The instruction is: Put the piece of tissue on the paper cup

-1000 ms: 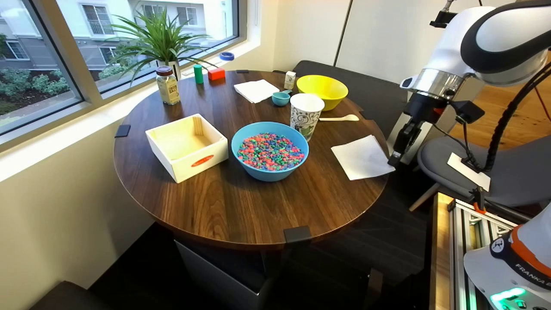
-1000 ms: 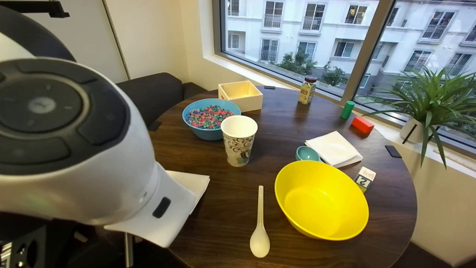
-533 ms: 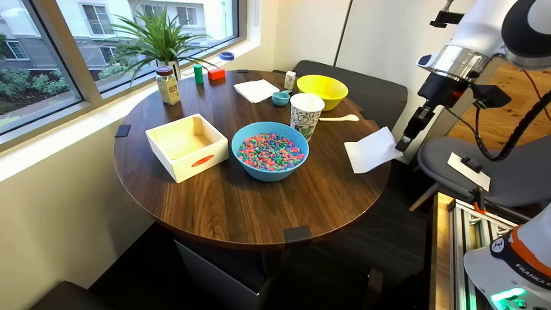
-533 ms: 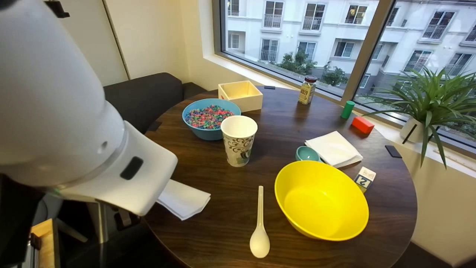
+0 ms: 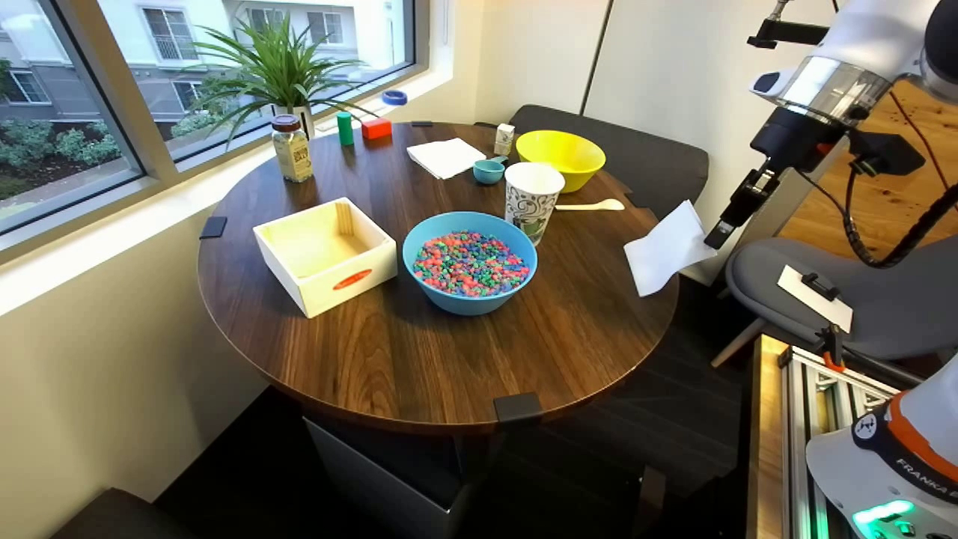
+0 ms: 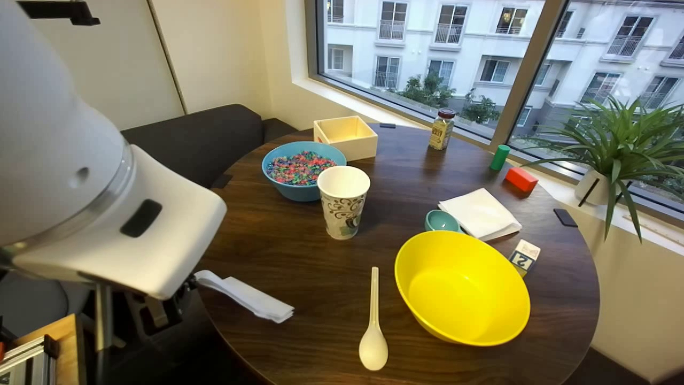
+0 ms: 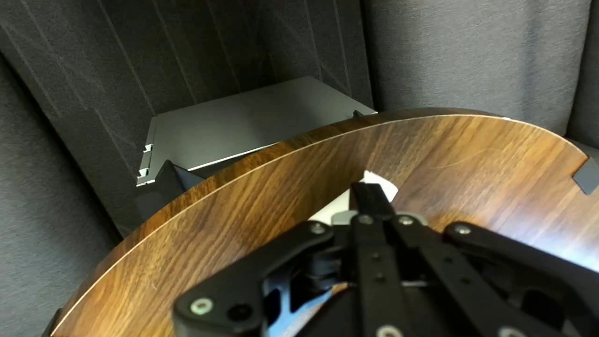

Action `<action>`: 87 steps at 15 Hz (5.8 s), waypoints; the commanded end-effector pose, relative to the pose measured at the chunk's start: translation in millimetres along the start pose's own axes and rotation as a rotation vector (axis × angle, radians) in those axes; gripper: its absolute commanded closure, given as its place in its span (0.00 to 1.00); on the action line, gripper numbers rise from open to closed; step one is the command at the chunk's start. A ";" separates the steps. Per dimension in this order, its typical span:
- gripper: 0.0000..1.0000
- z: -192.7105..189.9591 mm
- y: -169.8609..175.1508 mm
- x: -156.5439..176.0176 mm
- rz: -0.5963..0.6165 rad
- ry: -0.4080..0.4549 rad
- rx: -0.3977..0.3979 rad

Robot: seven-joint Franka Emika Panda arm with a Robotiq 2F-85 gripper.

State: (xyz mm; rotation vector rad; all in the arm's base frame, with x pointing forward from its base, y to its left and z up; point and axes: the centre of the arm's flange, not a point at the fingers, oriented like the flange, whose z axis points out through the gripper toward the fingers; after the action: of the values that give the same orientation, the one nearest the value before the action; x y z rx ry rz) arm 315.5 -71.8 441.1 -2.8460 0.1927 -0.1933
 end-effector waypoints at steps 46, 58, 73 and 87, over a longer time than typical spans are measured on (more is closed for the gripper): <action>1.00 -44.5 -134.1 153.7 -0.900 0.406 -0.293; 1.00 -32.9 -120.1 133.6 -0.897 0.315 -0.287; 1.00 -26.4 -81.5 125.3 -0.810 0.252 -0.284; 1.00 -9.0 -74.2 146.7 -0.782 0.271 -0.277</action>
State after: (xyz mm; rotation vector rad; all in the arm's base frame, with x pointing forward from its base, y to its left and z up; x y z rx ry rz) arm 459.8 -26.8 493.4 -2.9978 -0.9367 -0.7361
